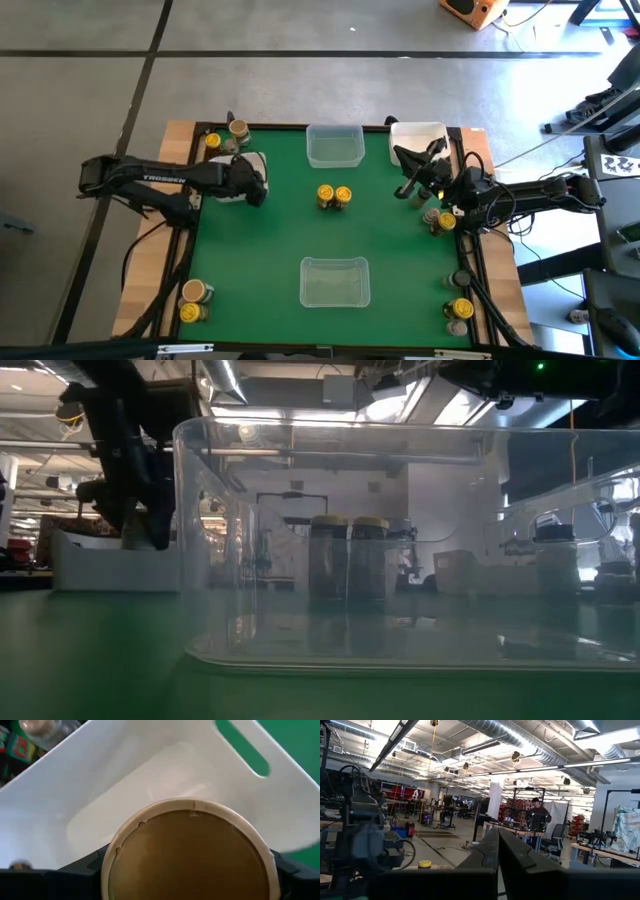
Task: Sort spices by type
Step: Put the gold spice bottle into the left white bin
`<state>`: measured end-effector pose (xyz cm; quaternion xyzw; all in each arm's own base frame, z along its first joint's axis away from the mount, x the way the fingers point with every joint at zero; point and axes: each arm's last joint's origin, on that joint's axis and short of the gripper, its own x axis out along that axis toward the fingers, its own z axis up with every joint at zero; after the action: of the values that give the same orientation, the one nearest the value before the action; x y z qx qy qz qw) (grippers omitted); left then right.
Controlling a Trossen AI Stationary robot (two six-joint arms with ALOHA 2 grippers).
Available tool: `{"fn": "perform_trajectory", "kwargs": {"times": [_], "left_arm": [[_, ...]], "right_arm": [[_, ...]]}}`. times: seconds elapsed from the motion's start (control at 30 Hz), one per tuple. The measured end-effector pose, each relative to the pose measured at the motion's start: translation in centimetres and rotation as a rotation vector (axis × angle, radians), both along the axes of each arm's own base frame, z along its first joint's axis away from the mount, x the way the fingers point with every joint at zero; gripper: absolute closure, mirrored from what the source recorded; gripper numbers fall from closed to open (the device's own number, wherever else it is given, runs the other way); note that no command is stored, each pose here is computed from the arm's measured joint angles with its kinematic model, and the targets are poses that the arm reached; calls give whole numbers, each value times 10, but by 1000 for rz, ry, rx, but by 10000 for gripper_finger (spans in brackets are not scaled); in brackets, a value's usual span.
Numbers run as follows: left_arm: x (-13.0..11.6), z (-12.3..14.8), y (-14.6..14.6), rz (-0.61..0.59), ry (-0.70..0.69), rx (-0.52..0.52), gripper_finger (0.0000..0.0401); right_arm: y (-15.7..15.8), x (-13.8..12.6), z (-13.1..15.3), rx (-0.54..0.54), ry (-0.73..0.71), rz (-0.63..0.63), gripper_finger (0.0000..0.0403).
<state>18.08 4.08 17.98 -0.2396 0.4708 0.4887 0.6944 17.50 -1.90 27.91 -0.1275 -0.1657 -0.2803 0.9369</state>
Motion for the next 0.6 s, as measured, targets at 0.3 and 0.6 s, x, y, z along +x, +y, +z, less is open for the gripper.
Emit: {"fn": "perform_trajectory", "kwargs": {"times": [0.3,0.6], "left_arm": [[4,-2,-35,-99,-39,-167,109],[7,11,-41,-210,-9,-154,109]], "right_arm": [[0,0,0,0,0,0,393],[0,0,0,0,0,1,393]]}}
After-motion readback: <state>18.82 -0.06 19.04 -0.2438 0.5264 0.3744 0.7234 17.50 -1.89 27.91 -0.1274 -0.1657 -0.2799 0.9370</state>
